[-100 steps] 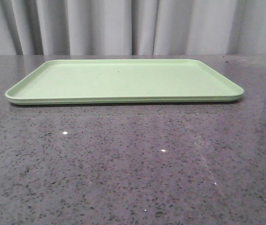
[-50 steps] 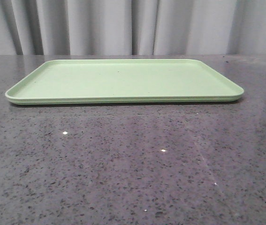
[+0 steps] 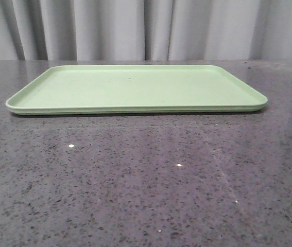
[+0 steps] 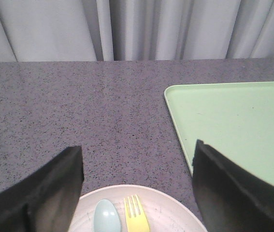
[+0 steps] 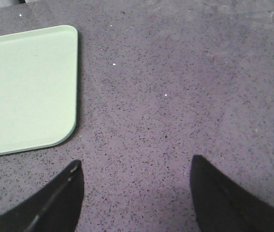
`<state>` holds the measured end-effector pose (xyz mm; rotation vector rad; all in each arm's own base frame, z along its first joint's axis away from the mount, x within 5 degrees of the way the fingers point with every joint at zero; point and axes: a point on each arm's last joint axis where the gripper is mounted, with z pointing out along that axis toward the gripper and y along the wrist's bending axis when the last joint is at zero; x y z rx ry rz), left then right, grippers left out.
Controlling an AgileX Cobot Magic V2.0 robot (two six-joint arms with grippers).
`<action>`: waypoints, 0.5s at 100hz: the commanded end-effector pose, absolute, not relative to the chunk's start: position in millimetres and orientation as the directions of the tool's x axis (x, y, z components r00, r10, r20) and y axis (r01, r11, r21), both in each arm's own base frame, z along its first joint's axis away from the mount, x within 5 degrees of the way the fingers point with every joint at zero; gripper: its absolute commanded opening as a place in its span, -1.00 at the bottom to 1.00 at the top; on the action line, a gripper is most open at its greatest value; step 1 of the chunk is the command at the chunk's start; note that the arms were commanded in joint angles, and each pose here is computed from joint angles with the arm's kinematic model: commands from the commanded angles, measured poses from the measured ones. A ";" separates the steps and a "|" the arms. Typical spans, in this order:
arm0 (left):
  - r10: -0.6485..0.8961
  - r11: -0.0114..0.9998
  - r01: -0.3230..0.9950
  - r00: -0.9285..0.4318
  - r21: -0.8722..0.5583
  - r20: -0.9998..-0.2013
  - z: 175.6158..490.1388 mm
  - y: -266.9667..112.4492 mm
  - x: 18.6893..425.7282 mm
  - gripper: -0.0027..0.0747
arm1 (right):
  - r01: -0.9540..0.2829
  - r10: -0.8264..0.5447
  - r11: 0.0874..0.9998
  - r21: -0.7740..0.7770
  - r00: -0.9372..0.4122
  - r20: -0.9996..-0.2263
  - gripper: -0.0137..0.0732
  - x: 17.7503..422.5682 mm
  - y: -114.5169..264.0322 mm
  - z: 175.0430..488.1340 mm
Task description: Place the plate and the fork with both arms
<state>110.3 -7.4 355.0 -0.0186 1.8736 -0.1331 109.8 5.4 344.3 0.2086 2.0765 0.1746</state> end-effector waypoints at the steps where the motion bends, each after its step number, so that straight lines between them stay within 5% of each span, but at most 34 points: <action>1: -0.105 0.991 0.057 -0.221 -0.120 -0.970 370.5 -7.3 111.8 0.29 | 0.057 0.218 0.975 0.214 -0.404 -0.888 0.43 113.1 5.0 358.9; 21: -0.054 0.997 0.036 -0.357 -0.072 -0.932 357.6 -5.1 108.1 0.29 | 0.057 0.218 0.975 0.214 -0.405 -0.888 0.43 113.1 5.0 358.8; 50: -0.119 0.976 -0.218 -0.462 -0.017 -0.879 346.4 19.6 102.3 0.29 | 0.059 0.218 0.975 0.213 -0.410 -0.886 0.43 112.9 5.0 358.4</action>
